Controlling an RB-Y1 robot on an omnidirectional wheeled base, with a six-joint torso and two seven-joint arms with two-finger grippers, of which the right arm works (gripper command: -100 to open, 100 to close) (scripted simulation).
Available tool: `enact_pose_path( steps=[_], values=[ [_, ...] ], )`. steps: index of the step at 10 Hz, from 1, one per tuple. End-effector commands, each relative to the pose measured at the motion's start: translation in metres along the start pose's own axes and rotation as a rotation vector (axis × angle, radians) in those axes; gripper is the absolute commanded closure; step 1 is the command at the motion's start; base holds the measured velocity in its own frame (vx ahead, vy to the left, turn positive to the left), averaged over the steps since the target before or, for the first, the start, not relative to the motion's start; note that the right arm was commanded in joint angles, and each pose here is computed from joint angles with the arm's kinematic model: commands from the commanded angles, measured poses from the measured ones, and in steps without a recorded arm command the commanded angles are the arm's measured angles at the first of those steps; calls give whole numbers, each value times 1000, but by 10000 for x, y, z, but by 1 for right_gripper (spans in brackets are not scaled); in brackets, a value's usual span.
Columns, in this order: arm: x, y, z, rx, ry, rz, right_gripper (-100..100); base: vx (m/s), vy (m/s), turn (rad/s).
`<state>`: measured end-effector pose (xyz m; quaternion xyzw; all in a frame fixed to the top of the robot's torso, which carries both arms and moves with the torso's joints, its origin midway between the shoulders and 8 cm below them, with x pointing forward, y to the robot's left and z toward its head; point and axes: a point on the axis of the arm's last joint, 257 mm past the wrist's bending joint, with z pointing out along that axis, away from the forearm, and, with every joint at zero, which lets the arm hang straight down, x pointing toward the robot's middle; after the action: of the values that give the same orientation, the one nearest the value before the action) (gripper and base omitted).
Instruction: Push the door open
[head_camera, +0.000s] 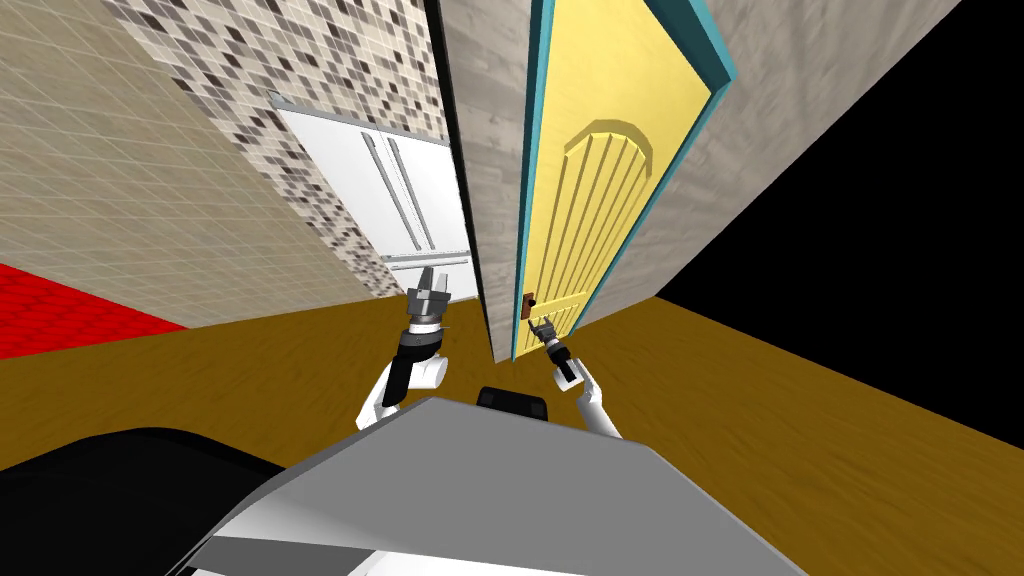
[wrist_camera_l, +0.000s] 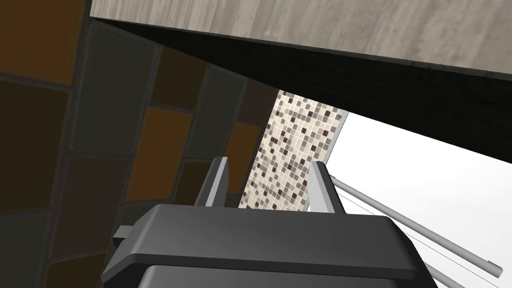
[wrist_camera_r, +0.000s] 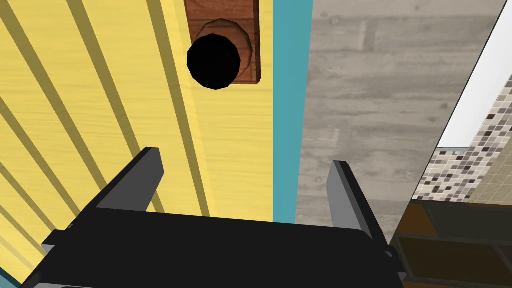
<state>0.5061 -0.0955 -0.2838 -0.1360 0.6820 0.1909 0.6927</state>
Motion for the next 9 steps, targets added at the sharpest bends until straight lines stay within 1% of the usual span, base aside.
enact_pose_path(
  steps=[1, 3, 4, 5, 6, 7, 8, 9],
  values=[
    [50, 13, 14, -6, 13, -28, -100, 40, -170, 75],
    [114, 27, 37, -15, 30, -64, -100, 61, -193, 109],
    [96, 21, 29, -12, 24, -52, -100, 28, -90, 29],
    [95, -190, -9, 24, 25, -55, -100, 34, 31, 274],
    [92, -284, -28, 40, 25, -56, -100, 62, 57, 282],
    [92, -284, -28, 40, 25, -56, -100, 48, 52, 35],
    [83, -498, -77, 77, 23, -56, -100, 71, 89, 220],
    [77, -613, -107, 97, 23, -56, -100, 92, 92, 249]
  ],
)
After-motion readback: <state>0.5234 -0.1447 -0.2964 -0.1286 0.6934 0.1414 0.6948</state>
